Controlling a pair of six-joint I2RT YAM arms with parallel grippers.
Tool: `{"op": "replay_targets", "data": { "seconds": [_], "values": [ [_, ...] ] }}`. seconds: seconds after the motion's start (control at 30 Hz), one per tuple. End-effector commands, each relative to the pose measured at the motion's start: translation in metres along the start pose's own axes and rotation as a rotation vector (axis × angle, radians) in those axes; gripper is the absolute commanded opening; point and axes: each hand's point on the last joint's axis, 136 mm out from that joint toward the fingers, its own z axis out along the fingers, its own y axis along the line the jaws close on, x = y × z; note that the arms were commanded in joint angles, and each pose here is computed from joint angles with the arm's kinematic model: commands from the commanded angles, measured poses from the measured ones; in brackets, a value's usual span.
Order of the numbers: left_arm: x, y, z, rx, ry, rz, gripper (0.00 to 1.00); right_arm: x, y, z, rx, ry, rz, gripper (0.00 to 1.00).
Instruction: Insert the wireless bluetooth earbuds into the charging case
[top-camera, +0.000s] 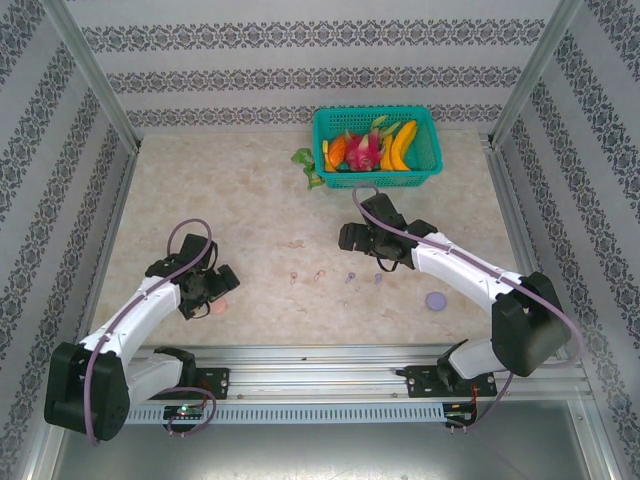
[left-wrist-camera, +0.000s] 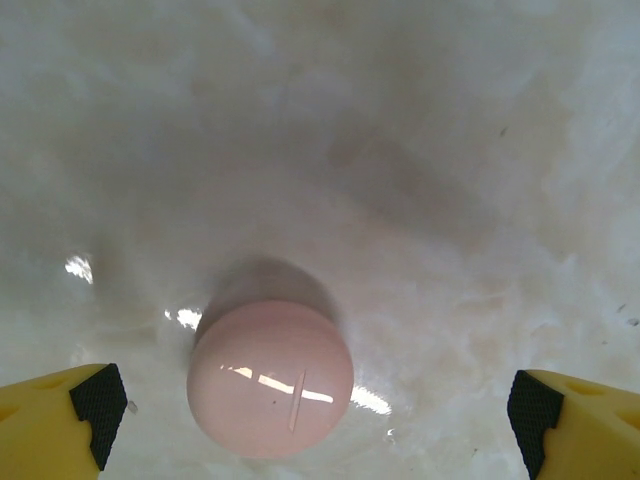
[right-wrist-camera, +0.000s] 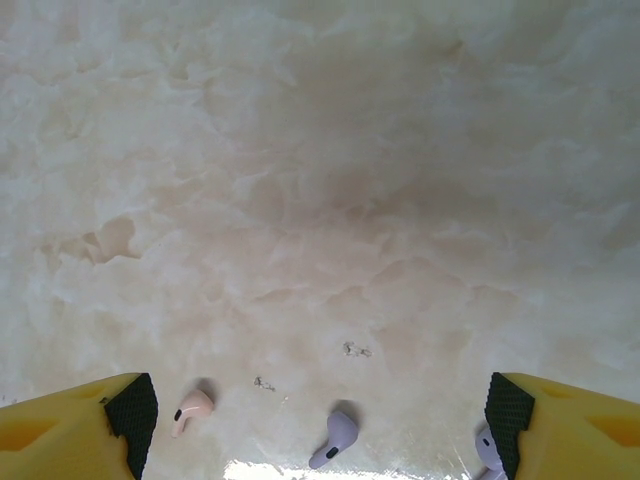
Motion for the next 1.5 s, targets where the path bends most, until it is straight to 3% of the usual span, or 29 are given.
{"op": "replay_targets", "data": {
  "seconds": [0.0, 0.5, 0.87, 1.0, 1.2, 1.47],
  "values": [
    [0.003, -0.009, 0.003, 0.027, -0.011, -0.029, 1.00, -0.011, 0.006, -0.004, 0.001, -0.036, 0.000, 0.88],
    [0.012, -0.054, 0.022, 0.070, 0.000, 0.040, 1.00, -0.006, 0.005, -0.001, -0.008, 0.003, 0.007, 0.87],
    [0.017, -0.136, 0.020, 0.172, -0.038, 0.116, 1.00, -0.008, 0.014, -0.005, -0.031, 0.012, 0.011, 0.87],
    [0.015, -0.149, 0.013, 0.172, -0.053, 0.137, 1.00, -0.006, 0.022, -0.011, -0.046, 0.019, 0.011, 0.86],
    [-0.010, -0.136, -0.019, 0.138, -0.186, 0.170, 1.00, 0.017, 0.061, -0.017, -0.118, 0.062, 0.009, 0.84],
    [-0.086, -0.107, -0.061, 0.033, -0.352, 0.156, 1.00, 0.079, 0.152, 0.005, -0.202, 0.202, -0.125, 0.83]
  ]
}}
